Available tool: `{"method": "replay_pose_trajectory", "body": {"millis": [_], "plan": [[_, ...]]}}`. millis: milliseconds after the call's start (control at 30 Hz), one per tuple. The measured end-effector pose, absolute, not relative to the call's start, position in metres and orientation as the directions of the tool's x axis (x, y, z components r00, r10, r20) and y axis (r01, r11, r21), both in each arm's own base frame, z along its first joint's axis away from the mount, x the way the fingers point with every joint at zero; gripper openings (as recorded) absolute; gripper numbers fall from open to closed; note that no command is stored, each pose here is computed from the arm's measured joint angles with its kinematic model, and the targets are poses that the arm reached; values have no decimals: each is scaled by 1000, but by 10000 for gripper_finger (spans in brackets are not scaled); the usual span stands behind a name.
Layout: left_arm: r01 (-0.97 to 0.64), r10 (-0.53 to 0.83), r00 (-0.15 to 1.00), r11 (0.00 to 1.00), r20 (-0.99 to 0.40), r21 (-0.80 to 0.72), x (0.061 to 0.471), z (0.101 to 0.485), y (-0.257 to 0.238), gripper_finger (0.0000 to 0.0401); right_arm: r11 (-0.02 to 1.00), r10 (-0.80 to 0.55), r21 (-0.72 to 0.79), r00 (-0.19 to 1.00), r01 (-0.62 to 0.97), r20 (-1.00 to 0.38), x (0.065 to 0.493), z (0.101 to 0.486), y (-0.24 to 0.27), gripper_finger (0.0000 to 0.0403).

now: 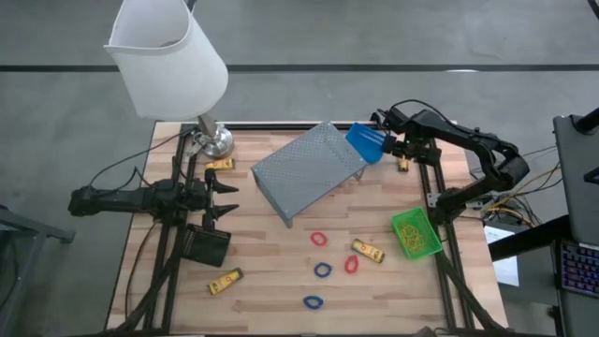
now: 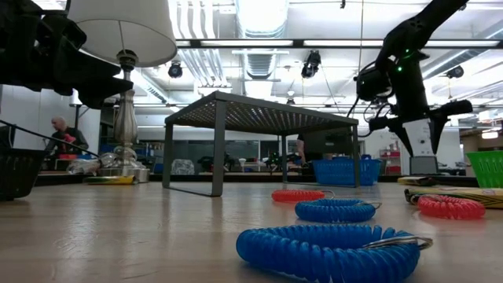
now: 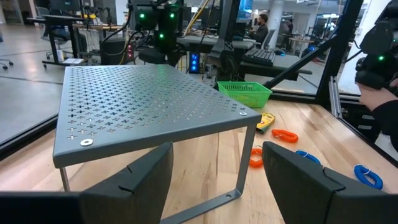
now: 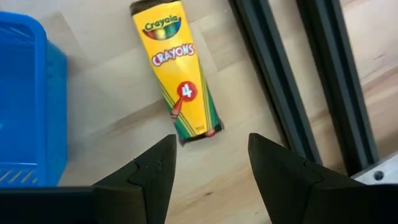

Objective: Pick & Place Office Desk Supplies
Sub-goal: Put the crayon box into the blue basket

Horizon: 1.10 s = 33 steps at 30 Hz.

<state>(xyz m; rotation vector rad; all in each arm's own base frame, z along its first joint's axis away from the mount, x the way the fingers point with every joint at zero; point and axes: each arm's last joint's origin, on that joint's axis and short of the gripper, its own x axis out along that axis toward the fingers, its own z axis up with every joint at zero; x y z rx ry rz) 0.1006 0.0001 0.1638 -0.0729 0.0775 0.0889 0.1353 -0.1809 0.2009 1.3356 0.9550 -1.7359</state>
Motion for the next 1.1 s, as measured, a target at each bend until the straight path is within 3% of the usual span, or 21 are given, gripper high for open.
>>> {"method": "replay_pose_trajectory", "body": {"millis": [300,567,1100], "plan": [[-91,86,993,993,-81,-69,101,164,0,253,-432,-105,-154,-219,889,-970,137,180,-184,199],[-91,85,993,993,-81,-69,101,164,0,253,-323,-145,-160,-216,933,-966,132,156,-179,199],[-91,86,993,993,-81,-69,101,164,0,253,-265,-184,-135,-188,955,-965,134,154,-181,199]]}}
